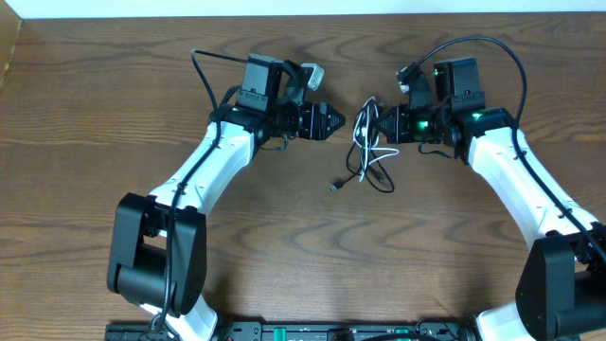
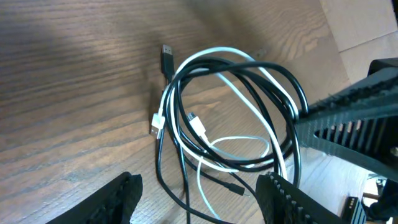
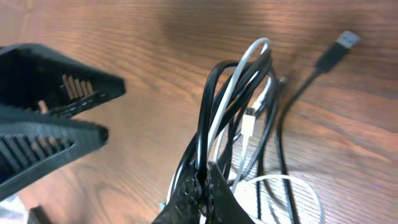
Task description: Untangle cables
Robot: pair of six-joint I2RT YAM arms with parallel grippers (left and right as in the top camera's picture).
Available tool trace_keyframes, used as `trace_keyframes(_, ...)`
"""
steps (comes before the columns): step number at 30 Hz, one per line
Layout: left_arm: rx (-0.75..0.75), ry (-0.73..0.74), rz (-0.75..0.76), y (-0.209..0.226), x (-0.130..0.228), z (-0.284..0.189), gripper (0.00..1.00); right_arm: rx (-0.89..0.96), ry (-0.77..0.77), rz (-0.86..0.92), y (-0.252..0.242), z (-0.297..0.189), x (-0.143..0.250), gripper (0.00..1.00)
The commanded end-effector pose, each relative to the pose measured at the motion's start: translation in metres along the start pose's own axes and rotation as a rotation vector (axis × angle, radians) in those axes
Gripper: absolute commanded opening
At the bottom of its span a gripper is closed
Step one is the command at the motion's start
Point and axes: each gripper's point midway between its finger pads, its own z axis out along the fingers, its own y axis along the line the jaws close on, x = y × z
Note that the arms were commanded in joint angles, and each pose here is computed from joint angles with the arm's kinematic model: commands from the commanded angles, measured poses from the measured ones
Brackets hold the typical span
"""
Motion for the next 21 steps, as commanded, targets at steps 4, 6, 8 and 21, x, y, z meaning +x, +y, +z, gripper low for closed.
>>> trace_keyframes(4,0.041,0.003,0.003,-0.020,-0.003,0.010,0.64,0.024,-0.031,0.037,0.000,-0.007,-0.008,0.01)
trace_keyframes(6,0.054,0.006,0.022,-0.028,-0.001,0.015,0.64,0.016,-0.029,0.036,0.002,-0.007,-0.008,0.01)
trace_keyframes(8,0.066,0.012,0.038,-0.036,0.001,0.019,0.64,0.010,-0.027,0.037,0.003,-0.007,-0.008,0.01)
trace_keyframes(21,-0.091,0.023,-0.017,-0.040,0.017,0.043,0.64,0.006,-0.026,0.036,0.003,-0.007,-0.008,0.01)
